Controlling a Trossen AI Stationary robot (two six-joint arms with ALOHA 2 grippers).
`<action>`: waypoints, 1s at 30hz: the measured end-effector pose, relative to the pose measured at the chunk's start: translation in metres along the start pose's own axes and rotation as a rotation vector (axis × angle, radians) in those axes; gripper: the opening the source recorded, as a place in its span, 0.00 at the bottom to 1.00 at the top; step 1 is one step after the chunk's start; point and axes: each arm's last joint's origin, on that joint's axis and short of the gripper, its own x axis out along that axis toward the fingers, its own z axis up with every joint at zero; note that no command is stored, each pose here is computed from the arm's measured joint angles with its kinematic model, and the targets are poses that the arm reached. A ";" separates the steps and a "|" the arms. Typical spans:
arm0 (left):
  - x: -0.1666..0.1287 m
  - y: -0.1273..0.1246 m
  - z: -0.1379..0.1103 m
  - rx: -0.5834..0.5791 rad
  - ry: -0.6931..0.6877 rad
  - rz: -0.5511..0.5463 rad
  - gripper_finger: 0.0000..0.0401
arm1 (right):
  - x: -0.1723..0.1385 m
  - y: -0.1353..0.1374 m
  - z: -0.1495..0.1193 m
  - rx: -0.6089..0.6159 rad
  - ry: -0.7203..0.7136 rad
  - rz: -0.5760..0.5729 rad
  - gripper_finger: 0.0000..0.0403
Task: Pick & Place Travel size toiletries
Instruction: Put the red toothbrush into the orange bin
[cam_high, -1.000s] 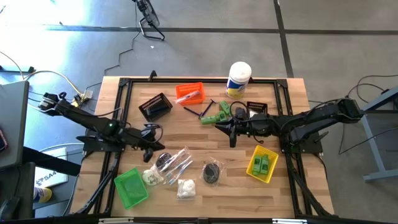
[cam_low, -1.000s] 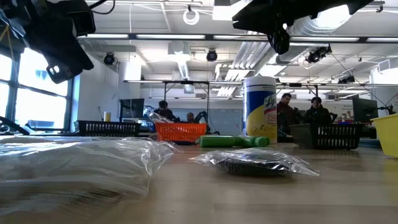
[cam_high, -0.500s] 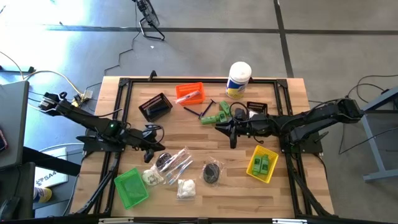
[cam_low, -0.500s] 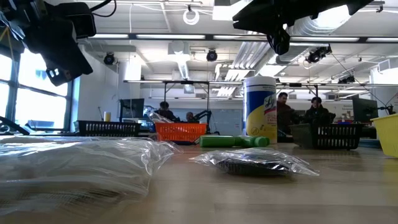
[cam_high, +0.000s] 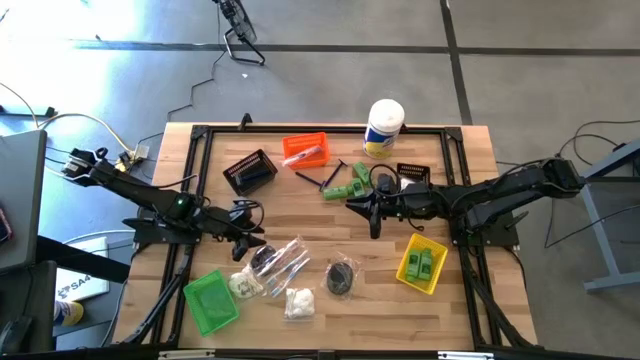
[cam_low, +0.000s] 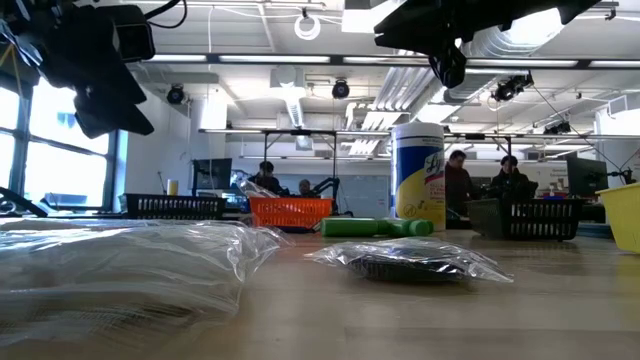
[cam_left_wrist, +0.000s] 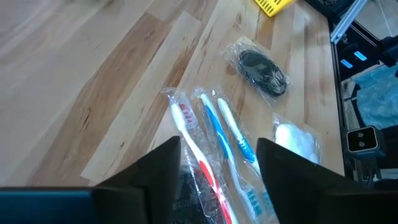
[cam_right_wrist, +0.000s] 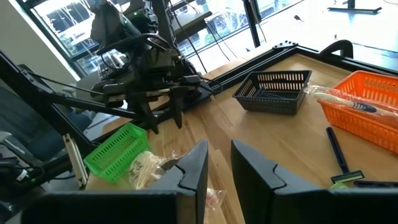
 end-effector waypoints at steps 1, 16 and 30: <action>0.000 0.000 0.000 0.000 0.000 0.000 0.54 | 0.000 0.000 0.000 -0.005 0.000 0.000 0.15; 0.002 -0.004 0.004 0.050 -0.048 -0.007 0.58 | 0.000 0.001 0.000 0.019 0.005 0.022 0.15; 0.044 -0.024 0.014 0.132 0.073 0.148 0.58 | 0.000 0.001 0.001 0.012 -0.008 0.021 0.15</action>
